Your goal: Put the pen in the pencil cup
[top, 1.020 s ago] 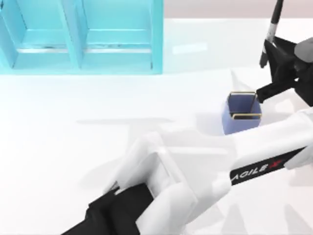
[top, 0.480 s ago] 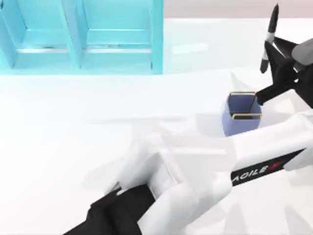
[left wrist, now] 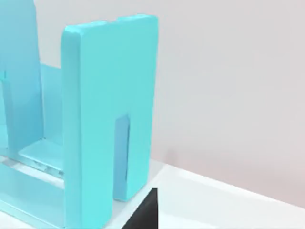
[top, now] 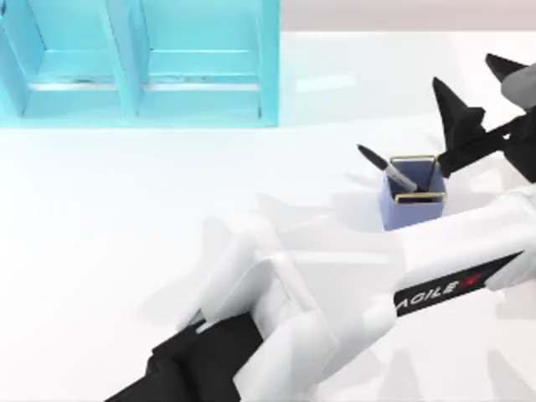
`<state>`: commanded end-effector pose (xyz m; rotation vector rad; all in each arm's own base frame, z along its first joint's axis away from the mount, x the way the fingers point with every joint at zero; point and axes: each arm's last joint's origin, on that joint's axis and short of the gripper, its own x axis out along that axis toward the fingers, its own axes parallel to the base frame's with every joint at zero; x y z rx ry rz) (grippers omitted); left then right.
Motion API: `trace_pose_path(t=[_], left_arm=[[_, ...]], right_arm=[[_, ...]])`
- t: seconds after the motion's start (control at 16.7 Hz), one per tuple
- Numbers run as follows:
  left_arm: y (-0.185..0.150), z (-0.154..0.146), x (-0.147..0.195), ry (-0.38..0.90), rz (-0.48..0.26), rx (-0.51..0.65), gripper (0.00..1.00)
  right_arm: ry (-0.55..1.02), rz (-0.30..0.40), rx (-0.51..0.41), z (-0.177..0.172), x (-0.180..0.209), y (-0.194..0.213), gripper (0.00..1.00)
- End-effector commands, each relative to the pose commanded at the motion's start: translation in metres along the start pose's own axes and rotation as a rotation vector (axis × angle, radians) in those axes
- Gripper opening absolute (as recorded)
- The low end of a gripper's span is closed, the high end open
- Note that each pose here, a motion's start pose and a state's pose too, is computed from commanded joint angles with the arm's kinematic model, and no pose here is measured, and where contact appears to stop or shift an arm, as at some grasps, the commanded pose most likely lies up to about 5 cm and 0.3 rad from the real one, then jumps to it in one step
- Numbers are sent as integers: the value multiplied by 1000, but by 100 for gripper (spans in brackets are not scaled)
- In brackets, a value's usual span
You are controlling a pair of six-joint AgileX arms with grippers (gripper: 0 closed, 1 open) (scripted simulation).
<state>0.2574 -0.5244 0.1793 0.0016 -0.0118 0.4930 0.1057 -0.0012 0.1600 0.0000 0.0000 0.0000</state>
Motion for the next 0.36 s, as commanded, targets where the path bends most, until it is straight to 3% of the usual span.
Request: trace_pose_path(t=[0.36], left_arm=[[0,0,0,0,0,0,100]], right_arm=[[0,0,0,0,0,0,100]])
